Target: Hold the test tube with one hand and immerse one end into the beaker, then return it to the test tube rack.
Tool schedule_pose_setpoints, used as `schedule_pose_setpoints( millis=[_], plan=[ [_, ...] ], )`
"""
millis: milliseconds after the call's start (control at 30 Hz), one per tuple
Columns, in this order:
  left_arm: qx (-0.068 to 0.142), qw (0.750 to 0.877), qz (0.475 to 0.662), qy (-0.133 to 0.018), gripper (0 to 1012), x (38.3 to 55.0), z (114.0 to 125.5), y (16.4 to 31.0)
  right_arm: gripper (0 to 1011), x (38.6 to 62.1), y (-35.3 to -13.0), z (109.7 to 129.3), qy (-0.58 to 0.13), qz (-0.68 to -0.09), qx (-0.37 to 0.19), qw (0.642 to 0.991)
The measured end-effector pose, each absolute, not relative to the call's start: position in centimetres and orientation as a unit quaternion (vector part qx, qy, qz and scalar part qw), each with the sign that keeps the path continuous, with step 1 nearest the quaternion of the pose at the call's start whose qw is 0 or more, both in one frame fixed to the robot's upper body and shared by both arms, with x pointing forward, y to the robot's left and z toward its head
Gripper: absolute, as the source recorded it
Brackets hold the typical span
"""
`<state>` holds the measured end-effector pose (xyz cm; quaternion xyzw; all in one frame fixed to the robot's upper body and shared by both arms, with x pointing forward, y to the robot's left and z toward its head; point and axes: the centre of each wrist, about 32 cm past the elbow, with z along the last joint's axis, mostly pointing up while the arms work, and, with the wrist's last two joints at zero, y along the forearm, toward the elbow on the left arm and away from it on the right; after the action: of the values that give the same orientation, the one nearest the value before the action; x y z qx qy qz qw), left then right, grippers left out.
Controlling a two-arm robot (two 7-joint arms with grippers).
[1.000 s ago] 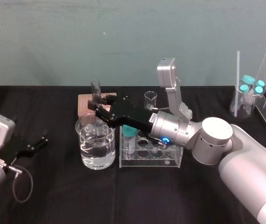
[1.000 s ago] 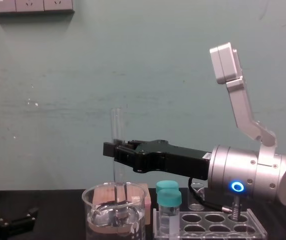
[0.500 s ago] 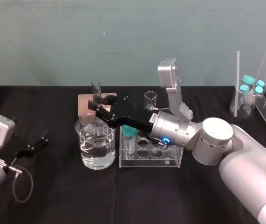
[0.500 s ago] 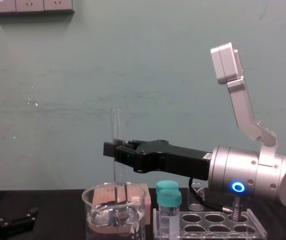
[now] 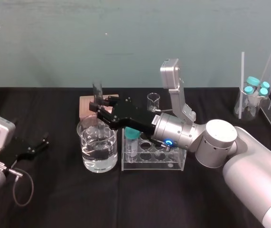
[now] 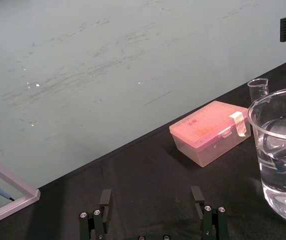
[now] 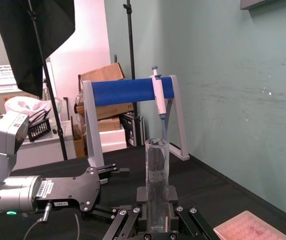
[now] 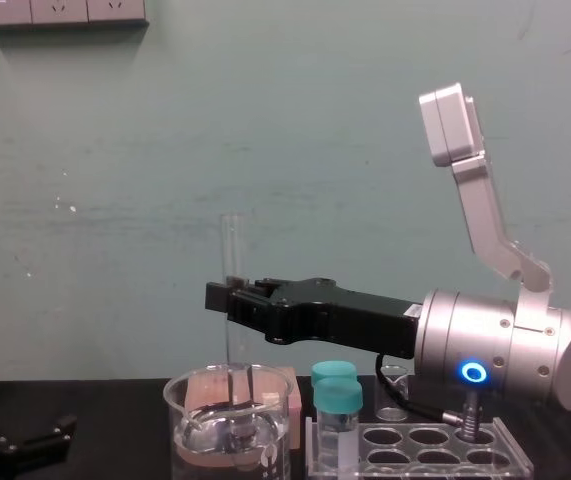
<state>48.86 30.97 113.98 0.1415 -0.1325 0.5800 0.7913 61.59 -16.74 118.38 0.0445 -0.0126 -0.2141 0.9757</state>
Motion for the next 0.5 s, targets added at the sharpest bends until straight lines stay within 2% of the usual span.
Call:
schedule_pose_setpoints(
  millis=[500],
  plan=[
    [0.141, 0.791, 0.58, -0.132, 1000, 48.86, 113.98, 30.97, 228, 61.46, -16.84, 118.37, -0.013, -0.215, 0.045, 0.976]
  ],
)
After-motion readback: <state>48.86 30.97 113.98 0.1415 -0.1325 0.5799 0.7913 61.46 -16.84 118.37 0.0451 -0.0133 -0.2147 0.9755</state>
